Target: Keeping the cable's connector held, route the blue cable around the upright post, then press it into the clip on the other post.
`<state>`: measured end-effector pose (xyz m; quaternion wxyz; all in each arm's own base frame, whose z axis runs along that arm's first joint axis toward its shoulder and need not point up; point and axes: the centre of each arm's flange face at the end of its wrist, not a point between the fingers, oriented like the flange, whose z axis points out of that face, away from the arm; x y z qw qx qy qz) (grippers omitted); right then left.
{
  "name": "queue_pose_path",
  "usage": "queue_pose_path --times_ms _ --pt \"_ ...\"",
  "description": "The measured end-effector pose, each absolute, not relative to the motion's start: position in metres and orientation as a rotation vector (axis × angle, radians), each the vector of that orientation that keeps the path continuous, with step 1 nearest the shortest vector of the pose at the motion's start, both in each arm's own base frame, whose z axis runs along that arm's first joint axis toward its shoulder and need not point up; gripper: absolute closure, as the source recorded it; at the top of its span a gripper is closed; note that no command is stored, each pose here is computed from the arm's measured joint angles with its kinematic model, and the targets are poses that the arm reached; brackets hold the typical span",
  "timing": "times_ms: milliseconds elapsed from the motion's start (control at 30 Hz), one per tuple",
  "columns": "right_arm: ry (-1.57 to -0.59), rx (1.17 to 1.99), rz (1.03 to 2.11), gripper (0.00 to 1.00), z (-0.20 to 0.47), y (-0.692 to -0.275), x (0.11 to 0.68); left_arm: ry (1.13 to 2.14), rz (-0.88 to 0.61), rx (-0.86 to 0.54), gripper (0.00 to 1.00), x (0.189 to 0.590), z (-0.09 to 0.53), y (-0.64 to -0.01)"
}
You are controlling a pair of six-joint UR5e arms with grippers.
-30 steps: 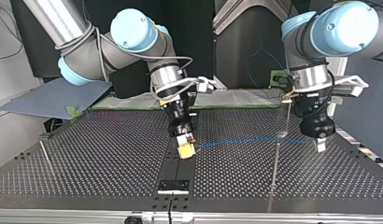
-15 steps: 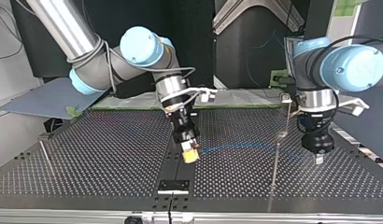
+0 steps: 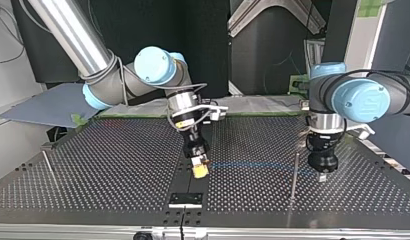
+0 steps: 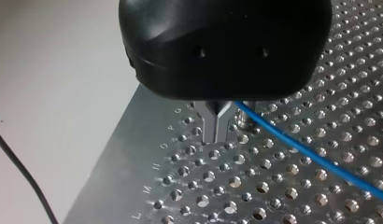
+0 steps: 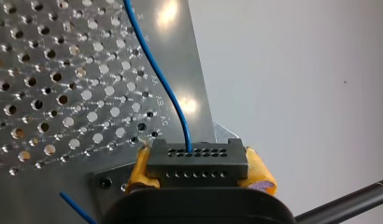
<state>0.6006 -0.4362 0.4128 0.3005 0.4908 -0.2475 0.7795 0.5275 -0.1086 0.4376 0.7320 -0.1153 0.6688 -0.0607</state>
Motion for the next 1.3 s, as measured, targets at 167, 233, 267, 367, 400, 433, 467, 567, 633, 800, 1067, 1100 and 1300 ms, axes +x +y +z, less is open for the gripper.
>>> queue_pose_path --times_ms 167,233,267,367,400,433,467,567,633,800,1067,1100,1300 --pt "-0.657 1.275 2.077 1.00 0.413 -0.444 0.597 1.474 -0.152 -0.240 1.00 0.539 0.432 -0.110" --pt "-0.660 1.269 2.076 1.00 0.411 -0.448 0.596 1.471 -0.158 -0.240 1.00 0.542 0.431 -0.109" --pt "-0.662 1.269 2.075 1.00 0.410 -0.450 0.595 1.471 -0.162 -0.240 1.00 0.544 0.429 -0.109" --pt "-0.668 1.274 2.067 1.00 0.403 -0.456 0.594 1.484 -0.170 -0.244 1.00 0.551 0.418 -0.108" --pt "-0.670 1.277 2.065 1.00 0.401 -0.457 0.594 1.491 -0.171 -0.245 1.00 0.553 0.414 -0.108" --pt "-0.673 1.282 2.061 1.00 0.397 -0.458 0.595 1.501 -0.171 -0.247 1.00 0.556 0.408 -0.107" --pt "-0.675 1.286 2.059 1.00 0.394 -0.460 0.595 1.508 -0.171 -0.247 1.00 0.558 0.403 -0.107" --pt "-0.682 1.301 2.050 1.00 0.383 -0.462 0.597 1.518 -0.174 -0.251 1.00 0.563 0.395 -0.106" --pt "-0.689 1.316 2.041 1.00 0.373 -0.465 0.599 1.516 -0.178 -0.255 1.00 0.565 0.392 -0.105" --pt "-0.701 1.351 2.020 1.00 0.350 -0.468 0.604 1.497 -0.205 -0.266 1.00 0.570 0.390 -0.105" --pt "-0.725 1.433 1.985 1.00 0.306 -0.466 0.616 1.509 -0.246 -0.264 0.88 0.579 0.374 -0.111" --pt "-0.730 1.445 1.978 1.00 0.300 -0.465 0.617 1.506 -0.252 -0.267 0.88 0.580 0.373 -0.112" --pt "-0.755 1.511 1.940 1.00 0.271 -0.463 0.621 1.490 -0.295 -0.298 0.44 0.582 0.371 -0.113"
